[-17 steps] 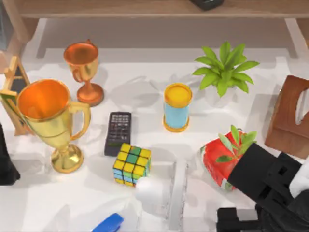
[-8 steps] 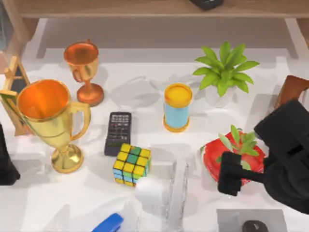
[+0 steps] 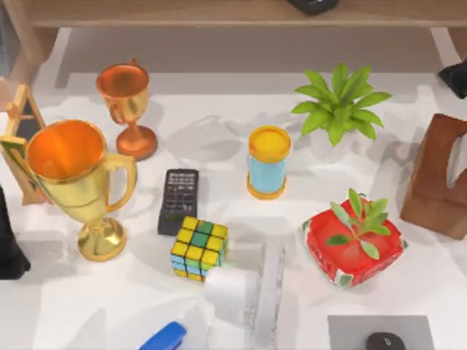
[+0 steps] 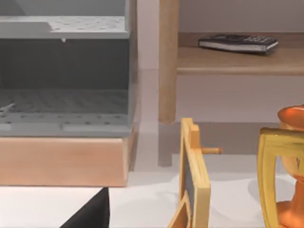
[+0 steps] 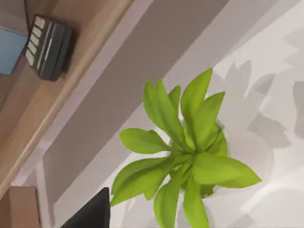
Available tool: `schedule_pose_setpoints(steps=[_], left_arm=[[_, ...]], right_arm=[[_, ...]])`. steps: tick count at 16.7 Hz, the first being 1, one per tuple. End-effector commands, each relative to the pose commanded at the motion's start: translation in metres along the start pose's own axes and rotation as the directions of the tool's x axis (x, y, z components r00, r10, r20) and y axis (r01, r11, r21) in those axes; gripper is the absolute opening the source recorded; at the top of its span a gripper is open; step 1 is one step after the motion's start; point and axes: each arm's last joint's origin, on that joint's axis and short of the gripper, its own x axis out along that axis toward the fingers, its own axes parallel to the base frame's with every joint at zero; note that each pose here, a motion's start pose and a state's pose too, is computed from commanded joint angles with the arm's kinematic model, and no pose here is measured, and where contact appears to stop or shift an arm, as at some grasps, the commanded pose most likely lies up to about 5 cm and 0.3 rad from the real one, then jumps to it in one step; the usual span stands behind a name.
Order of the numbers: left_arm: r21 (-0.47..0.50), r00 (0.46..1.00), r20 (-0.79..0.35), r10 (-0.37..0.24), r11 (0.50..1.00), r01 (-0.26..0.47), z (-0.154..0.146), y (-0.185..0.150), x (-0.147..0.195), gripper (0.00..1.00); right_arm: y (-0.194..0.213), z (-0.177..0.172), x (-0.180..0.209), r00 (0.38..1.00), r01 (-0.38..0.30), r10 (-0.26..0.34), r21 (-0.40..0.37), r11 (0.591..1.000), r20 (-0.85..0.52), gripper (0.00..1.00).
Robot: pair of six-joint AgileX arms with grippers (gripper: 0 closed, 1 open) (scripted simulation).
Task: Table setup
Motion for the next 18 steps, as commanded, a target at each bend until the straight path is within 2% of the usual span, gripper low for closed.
schedule_pose_setpoints(steps=[2, 4, 9, 13, 18], left_arm=[[0.0, 1.0, 0.0, 0.0, 1.0, 0.0, 0.0, 0.0, 0.0, 1.0], [0.0, 1.0, 0.0, 0.0, 1.0, 0.0, 0.0, 0.0, 0.0, 1.0], [0.0, 1.0, 0.0, 0.0, 1.0, 0.0, 0.0, 0.0, 0.0, 1.0], [0.0, 1.0, 0.0, 0.0, 1.0, 0.0, 0.0, 0.0, 0.0, 1.0], [0.0, 1.0, 0.0, 0.0, 1.0, 0.0, 0.0, 0.0, 0.0, 1.0]], right_arm=[[-0.016, 0.036, 0.0, 0.986, -0.089, 0.073, 0.1, 0.991, 0.149, 1.0], [-0.039, 0.07, -0.003, 0.949, -0.178, 0.124, 0.167, 0.97, 0.289, 1.0], [-0.113, 0.127, -0.023, 0.821, -0.36, 0.189, 0.231, 0.904, 0.539, 1.0], [-0.173, 0.139, -0.036, 0.762, -0.447, 0.216, 0.255, 0.857, 0.611, 1.0], [-0.224, 0.127, -0.026, 0.786, -0.498, 0.257, 0.33, 0.802, 0.563, 1.0]])
